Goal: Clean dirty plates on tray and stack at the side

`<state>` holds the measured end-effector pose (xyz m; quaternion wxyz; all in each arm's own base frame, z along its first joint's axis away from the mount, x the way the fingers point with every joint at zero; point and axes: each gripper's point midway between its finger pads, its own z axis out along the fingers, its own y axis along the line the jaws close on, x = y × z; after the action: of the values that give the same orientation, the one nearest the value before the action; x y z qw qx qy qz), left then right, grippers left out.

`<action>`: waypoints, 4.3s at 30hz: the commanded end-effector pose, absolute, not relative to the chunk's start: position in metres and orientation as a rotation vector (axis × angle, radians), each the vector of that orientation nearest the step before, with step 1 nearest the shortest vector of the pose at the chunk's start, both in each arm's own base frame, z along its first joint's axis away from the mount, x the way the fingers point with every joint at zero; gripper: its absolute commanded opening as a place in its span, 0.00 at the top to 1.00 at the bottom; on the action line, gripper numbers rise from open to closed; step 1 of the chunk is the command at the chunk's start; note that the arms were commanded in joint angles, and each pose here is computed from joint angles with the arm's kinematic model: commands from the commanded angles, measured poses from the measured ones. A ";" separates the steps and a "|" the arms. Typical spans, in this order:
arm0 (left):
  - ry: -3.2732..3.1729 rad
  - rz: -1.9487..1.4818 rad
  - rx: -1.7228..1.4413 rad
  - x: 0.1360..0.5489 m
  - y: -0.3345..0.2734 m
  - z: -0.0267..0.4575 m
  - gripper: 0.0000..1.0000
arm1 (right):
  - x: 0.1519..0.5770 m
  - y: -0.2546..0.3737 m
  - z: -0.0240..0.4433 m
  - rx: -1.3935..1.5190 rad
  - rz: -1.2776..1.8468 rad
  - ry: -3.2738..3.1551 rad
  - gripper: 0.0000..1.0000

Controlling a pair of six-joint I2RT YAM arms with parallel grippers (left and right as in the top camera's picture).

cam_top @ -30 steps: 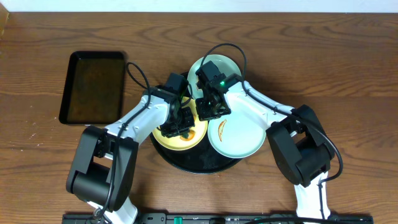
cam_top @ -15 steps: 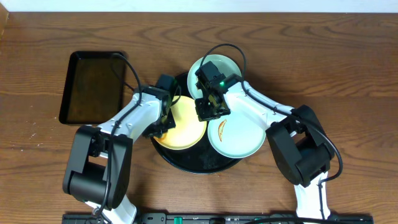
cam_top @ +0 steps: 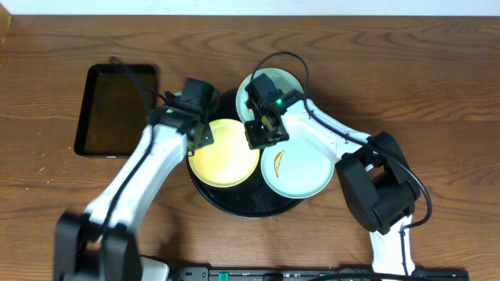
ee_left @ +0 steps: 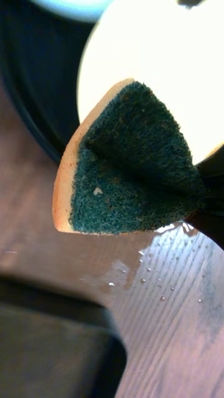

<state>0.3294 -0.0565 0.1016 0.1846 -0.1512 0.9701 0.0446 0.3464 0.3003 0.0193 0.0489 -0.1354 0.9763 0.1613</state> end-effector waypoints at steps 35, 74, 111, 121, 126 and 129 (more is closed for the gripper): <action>2.724 0.099 -0.522 0.319 -0.054 0.114 0.92 | 0.408 0.191 0.251 -0.430 -0.626 2.467 0.99; 2.724 -0.012 -0.802 0.327 0.002 0.103 0.92 | 0.362 0.249 0.304 -0.522 -0.910 2.071 0.99; 2.371 0.259 -0.941 0.387 0.159 0.100 0.92 | 0.349 0.276 0.333 -0.761 -1.117 1.845 0.99; 2.452 0.288 -0.950 0.383 0.169 0.066 0.92 | 0.327 0.314 0.322 -0.886 -0.994 1.838 0.99; 2.454 0.288 -0.950 0.383 0.169 0.065 0.92 | 0.322 0.324 0.302 -0.936 -0.858 1.934 0.99; 2.459 0.289 -0.951 0.382 0.168 0.064 0.92 | 0.318 0.330 0.282 -1.036 -0.753 2.018 0.99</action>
<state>0.3830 0.1661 0.0606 0.2412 -0.3537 0.8983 0.0991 0.3267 0.3237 0.2859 0.3828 -0.3859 0.7552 -0.3662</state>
